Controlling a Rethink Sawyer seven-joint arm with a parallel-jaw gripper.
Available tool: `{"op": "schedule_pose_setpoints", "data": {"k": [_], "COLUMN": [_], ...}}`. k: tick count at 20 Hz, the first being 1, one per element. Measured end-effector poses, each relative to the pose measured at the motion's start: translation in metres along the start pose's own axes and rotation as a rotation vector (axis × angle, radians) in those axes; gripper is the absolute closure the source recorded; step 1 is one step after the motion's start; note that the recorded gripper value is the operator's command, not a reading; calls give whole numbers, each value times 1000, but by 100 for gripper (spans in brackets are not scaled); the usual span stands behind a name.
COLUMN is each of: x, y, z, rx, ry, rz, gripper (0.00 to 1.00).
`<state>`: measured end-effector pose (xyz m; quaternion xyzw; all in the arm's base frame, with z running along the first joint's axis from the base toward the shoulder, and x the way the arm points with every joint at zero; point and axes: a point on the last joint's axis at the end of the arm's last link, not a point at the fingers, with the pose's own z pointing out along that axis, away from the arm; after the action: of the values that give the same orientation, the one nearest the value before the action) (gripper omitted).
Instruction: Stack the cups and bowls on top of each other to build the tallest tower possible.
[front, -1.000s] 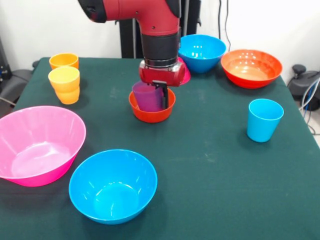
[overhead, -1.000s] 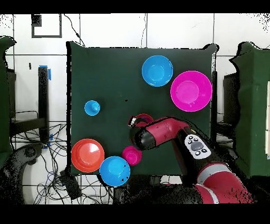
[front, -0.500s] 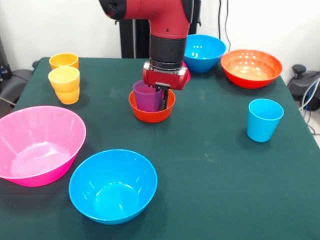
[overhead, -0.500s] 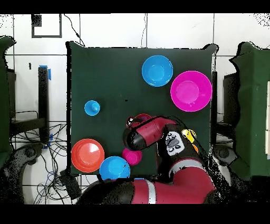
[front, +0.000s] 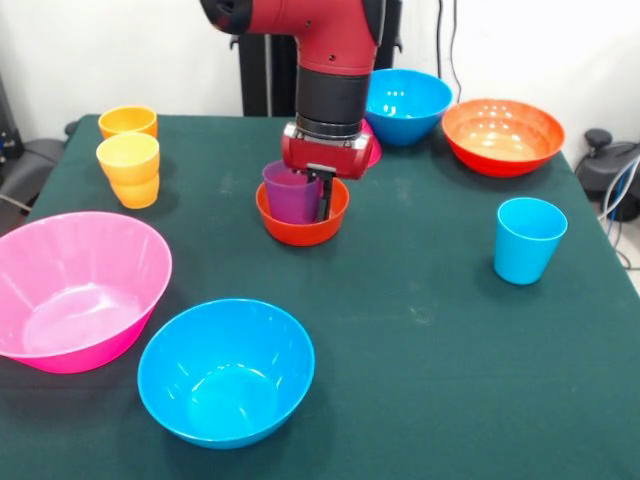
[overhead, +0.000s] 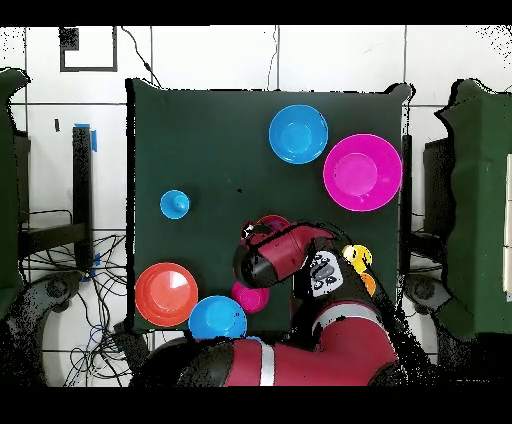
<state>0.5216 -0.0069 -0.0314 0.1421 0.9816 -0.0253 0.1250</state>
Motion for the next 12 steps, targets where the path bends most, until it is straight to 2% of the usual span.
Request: {"op": "schedule_pose_setpoints", "data": {"k": [12], "x": [0], "y": [-2], "z": [0], "rx": [2], "ry": [-12], "rz": [16], "gripper": [100]}}
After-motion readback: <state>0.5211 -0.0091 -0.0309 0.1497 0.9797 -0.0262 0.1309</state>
